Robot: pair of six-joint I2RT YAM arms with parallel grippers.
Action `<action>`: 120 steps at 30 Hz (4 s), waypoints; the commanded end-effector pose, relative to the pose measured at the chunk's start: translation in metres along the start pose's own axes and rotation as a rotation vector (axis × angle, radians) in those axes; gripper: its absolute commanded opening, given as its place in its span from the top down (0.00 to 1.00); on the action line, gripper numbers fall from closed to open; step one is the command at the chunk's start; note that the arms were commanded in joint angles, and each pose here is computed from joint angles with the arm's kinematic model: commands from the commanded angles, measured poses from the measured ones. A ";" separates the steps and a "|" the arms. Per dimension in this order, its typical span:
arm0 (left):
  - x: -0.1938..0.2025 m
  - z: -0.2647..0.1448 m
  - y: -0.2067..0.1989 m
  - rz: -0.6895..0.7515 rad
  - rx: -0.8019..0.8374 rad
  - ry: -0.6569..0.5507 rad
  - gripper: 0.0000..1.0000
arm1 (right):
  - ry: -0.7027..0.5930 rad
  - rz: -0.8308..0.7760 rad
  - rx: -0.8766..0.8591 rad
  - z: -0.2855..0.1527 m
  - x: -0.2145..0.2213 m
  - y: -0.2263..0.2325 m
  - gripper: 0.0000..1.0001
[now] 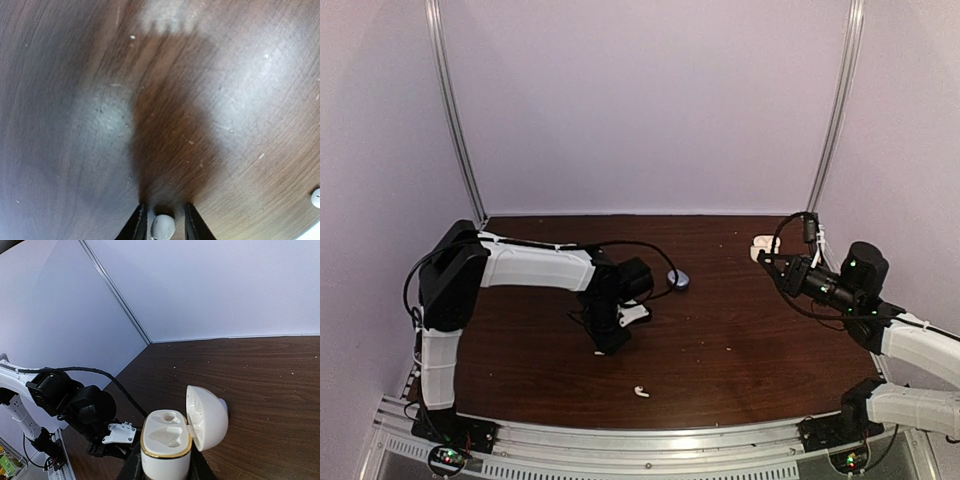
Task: Insert the wireless bluetooth earbuds into the charging case
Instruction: Move the left earbud to the center of the board, then pick up the left earbud from the center of the board, then insert the left earbud into the left side groove of the charging case.
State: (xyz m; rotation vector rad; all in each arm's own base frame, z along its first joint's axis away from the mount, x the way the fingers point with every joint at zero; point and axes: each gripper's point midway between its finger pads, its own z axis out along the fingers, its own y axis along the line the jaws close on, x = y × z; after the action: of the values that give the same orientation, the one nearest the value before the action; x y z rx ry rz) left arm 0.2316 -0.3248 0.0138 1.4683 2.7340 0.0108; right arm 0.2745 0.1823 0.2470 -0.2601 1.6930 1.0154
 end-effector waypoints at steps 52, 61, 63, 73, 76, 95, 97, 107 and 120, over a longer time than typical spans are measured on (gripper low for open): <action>-0.037 -0.355 -0.045 0.155 0.115 -1.581 0.91 | -0.339 -0.676 -0.396 0.013 0.000 0.142 1.00; -0.045 -0.377 -0.093 0.291 0.161 -1.703 0.92 | -0.418 -0.745 -0.378 0.009 -0.003 0.163 1.00; -0.049 -0.379 -0.104 0.321 0.173 -1.712 0.92 | -0.420 -0.746 -0.380 0.009 -0.001 0.166 1.00; -0.065 -0.381 -0.127 0.383 0.193 -1.736 0.92 | -0.394 -0.691 -0.341 0.019 0.007 0.170 1.00; -0.069 -0.381 -0.127 0.373 0.196 -1.739 0.92 | -0.393 -0.669 -0.334 0.019 0.008 0.170 1.00; -0.097 -0.368 -0.125 0.254 0.243 -1.706 0.92 | -0.429 -0.662 -0.260 0.014 0.004 0.171 1.00; -0.098 -0.366 -0.123 0.239 0.235 -1.700 0.92 | -0.433 -0.664 -0.259 0.013 0.004 0.171 1.00; -0.107 -0.355 -0.122 0.212 0.236 -1.660 0.93 | -0.454 -0.664 -0.265 0.009 0.001 0.173 1.00; -0.116 -0.342 -0.106 0.084 0.200 -1.618 0.84 | -0.489 -0.640 -0.224 0.005 -0.008 0.168 1.00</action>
State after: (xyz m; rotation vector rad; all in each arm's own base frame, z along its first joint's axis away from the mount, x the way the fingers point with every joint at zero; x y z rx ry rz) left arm 0.1805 -0.4760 0.3545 0.9286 1.2645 -0.9876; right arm 0.1799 0.2982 0.3139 -0.6849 1.0118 0.6931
